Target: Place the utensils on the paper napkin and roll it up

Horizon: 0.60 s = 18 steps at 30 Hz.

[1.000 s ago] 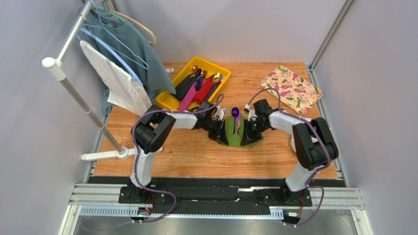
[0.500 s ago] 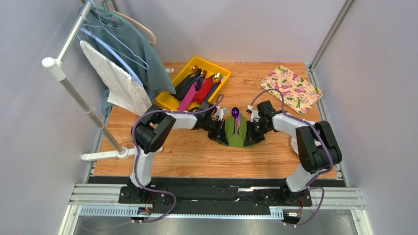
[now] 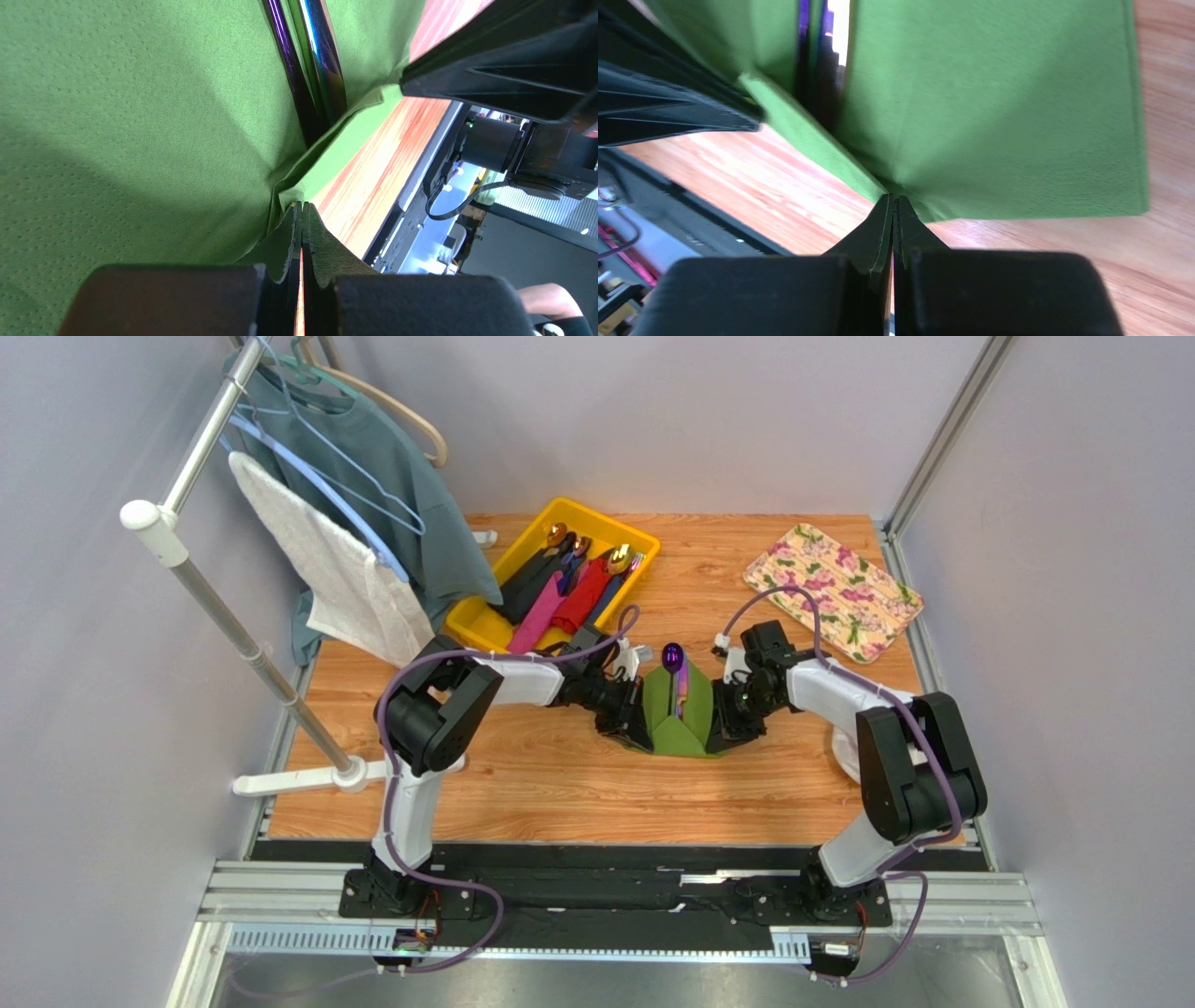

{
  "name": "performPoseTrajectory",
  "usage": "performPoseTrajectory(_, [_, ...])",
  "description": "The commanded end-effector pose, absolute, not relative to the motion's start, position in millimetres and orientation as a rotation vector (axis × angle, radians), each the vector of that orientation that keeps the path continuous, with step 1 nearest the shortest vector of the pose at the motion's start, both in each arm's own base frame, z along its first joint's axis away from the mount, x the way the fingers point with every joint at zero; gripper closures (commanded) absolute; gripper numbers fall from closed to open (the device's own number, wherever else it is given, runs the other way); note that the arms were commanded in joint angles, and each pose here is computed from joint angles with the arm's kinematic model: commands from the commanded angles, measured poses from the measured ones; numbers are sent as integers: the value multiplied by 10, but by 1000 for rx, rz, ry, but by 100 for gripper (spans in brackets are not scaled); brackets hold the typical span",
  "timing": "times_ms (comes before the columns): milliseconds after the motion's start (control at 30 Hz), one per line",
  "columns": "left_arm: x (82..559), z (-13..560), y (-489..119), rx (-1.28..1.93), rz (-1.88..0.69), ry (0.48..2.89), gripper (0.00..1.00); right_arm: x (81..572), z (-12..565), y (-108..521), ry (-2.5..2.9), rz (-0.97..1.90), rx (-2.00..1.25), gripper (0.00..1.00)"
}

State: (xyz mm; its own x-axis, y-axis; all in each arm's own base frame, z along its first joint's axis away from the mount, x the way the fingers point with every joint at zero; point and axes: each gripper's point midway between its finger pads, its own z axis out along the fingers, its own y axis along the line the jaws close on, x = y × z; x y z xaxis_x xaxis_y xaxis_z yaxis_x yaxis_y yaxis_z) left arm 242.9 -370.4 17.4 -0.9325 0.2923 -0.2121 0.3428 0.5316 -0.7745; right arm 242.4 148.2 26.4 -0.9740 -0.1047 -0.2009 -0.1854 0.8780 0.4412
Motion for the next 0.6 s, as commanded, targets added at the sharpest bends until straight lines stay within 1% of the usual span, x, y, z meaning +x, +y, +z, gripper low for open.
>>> performPoseTrajectory(0, [2446, -69, -3537, 516, -1243, 2772, 100, 2543, 586, 1722, 2777, 848, -222, 99])
performPoseTrajectory(333, [2464, -68, -3535, 516, -1236, 2768, 100, 2538, 466, 1847, 2823, 898, -180, 100])
performPoseTrajectory(467, [2460, -75, -3535, 514, -1238, 2773, 100, 2552, 327, 1832, 2862, 851, -172, 100])
performPoseTrajectory(567, [2453, -75, -3518, 516, -1227, 2775, 100, 2544, 178, 1743, 2917, 759, -172, 100])
